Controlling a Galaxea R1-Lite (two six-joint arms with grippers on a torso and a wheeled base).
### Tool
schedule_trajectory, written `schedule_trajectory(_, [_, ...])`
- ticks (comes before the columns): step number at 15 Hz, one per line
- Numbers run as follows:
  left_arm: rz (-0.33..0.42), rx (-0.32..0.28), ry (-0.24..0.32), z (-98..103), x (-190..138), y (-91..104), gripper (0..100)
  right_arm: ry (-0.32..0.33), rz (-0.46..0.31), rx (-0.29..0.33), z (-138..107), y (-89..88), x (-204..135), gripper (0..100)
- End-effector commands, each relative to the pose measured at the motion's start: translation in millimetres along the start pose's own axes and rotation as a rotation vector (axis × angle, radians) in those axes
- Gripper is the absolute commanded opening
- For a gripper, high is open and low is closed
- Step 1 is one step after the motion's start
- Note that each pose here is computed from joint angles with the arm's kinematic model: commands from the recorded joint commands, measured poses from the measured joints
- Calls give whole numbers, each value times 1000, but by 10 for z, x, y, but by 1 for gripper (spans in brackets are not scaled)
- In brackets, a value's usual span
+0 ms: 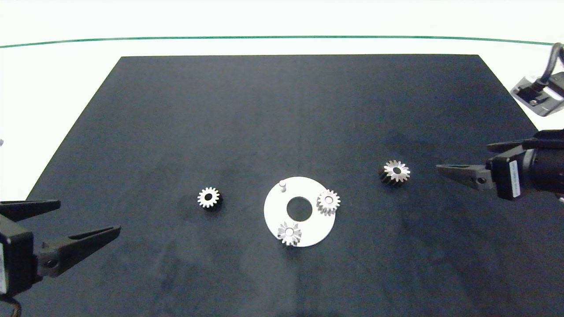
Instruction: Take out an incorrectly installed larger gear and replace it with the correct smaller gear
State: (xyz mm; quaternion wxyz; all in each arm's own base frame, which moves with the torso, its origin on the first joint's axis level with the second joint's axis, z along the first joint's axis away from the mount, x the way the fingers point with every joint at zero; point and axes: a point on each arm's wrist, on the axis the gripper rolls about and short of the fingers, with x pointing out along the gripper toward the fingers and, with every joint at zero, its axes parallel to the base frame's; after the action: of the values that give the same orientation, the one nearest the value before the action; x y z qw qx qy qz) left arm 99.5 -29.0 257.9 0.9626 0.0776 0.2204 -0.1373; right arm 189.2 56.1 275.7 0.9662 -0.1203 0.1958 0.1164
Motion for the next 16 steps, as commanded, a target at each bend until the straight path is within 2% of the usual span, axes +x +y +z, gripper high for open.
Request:
schedule_trajectory(1, [-38, 45, 59, 38, 246, -50, 100, -51, -38, 15, -24, -84, -355, 100])
schedule_trajectory(7, [-80, 77, 59, 49, 638, -164, 100, -67, -52, 22, -45, -113, -506, 100])
schedule_trajectory(14, [-102, 90, 128, 39, 857, -231, 100, -65, -60, 26, -66, -127, -563, 100])
schedule_trajectory(16, [-133, 97, 142, 32, 919, -288, 100, -67, -59, 26, -75, -126, -590, 100])
